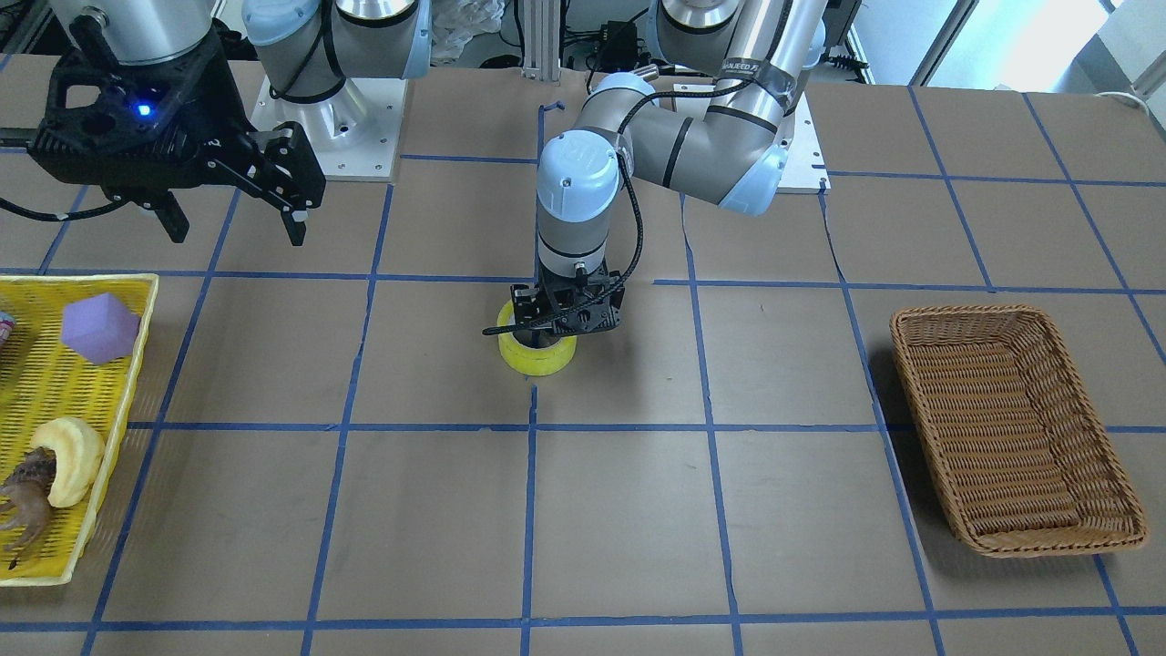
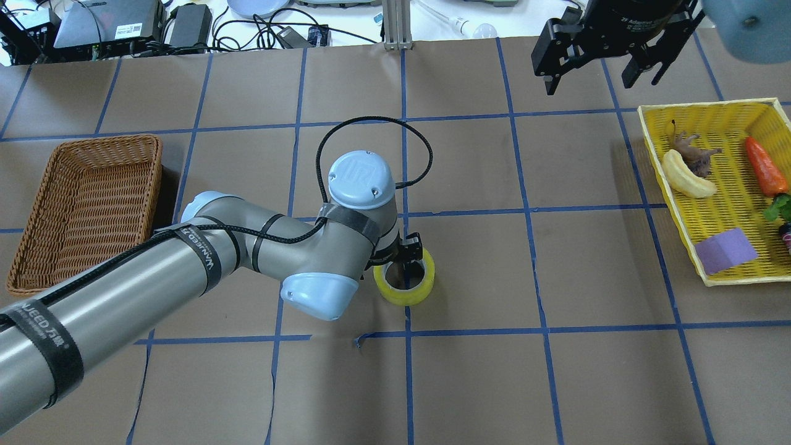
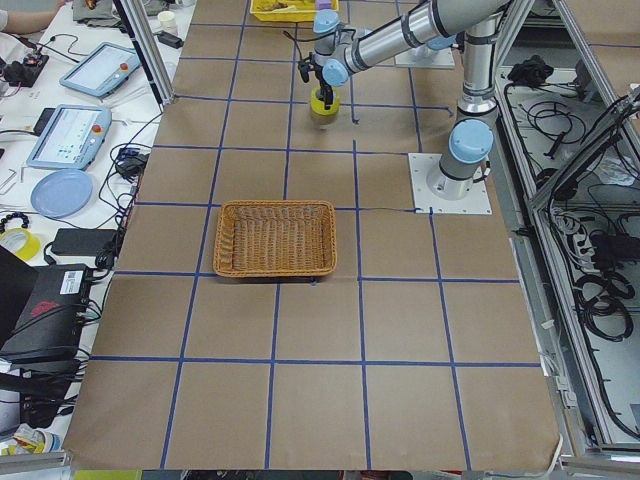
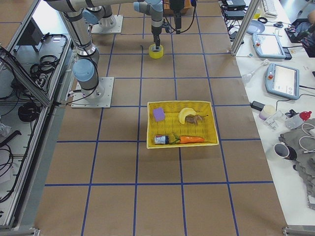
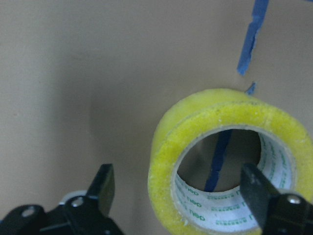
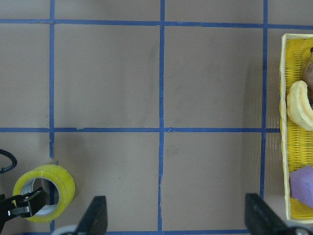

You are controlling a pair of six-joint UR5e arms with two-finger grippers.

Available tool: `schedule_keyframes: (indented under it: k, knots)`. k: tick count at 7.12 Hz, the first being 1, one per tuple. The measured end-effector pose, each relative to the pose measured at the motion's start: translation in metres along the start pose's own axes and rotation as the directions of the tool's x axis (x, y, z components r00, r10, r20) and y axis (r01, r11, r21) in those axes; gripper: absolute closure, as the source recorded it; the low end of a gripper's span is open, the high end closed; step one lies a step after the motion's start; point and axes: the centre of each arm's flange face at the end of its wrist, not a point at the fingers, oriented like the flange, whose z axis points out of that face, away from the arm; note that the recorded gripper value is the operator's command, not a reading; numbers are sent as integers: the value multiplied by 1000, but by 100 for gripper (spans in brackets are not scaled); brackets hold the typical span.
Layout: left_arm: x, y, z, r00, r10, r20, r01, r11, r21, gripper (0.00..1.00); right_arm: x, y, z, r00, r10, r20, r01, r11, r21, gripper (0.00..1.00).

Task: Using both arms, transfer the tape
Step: 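Lower the left gripper onto the tape roll rim and close it, then carry the tape roll with the left gripper into the wicker basket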

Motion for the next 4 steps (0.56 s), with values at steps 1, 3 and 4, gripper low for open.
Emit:
schedule_keyframes:
  k: [1,3,4]
  knots:
    - [-1,-1,3,1000,-5,4,5,1000,-10,100,-1,2,-1,1000,0,4,0,1000,-6,0]
    - [-2,-3,0,1000,5,-3,-5,1000,-3,100,-2,7,-2,1000,-1,17,2,1000,-26,0]
    - [-3,-6,-13,999,36,-20,-35,999,23,100,-3,8,-2,1000,-1,21,2,1000,-29,0]
